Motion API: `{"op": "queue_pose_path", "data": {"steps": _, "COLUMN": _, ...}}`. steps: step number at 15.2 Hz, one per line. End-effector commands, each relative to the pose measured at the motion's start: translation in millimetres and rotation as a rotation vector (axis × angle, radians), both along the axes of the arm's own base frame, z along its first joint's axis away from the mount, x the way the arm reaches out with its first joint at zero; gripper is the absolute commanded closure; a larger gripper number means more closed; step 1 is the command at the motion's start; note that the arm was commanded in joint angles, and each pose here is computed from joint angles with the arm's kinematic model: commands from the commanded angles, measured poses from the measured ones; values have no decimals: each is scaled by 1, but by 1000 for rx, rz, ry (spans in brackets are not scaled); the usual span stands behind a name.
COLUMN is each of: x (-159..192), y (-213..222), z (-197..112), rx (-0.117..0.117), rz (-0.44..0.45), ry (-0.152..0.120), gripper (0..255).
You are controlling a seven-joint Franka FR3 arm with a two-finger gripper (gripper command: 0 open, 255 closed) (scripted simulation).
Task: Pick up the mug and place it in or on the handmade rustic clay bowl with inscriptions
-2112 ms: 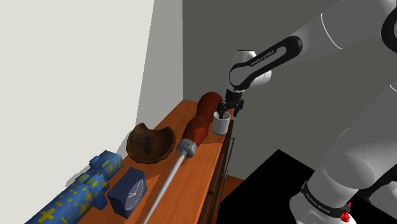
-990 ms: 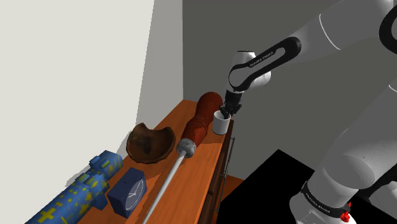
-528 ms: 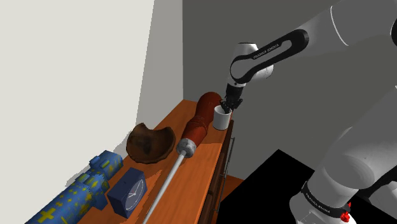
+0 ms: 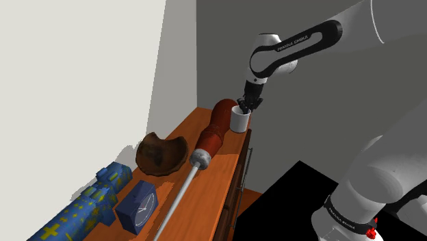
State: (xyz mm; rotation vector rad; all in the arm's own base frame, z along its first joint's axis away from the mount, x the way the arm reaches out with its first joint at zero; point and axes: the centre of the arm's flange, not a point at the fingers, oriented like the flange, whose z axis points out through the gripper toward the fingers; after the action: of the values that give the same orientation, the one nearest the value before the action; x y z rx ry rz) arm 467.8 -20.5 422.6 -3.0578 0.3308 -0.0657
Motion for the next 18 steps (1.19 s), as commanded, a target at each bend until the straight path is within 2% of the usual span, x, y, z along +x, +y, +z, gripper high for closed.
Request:
{"op": "queue_pose_path", "data": {"steps": 1, "x": 0, "y": 1, "z": 11, "rx": 0, "rz": 0, "ry": 0, "gripper": 255}}
{"op": "queue_pose_path", "data": {"steps": 18, "x": 0, "y": 1, "z": 98, "rx": 0, "rz": 0, "ry": 0, "gripper": 255}}
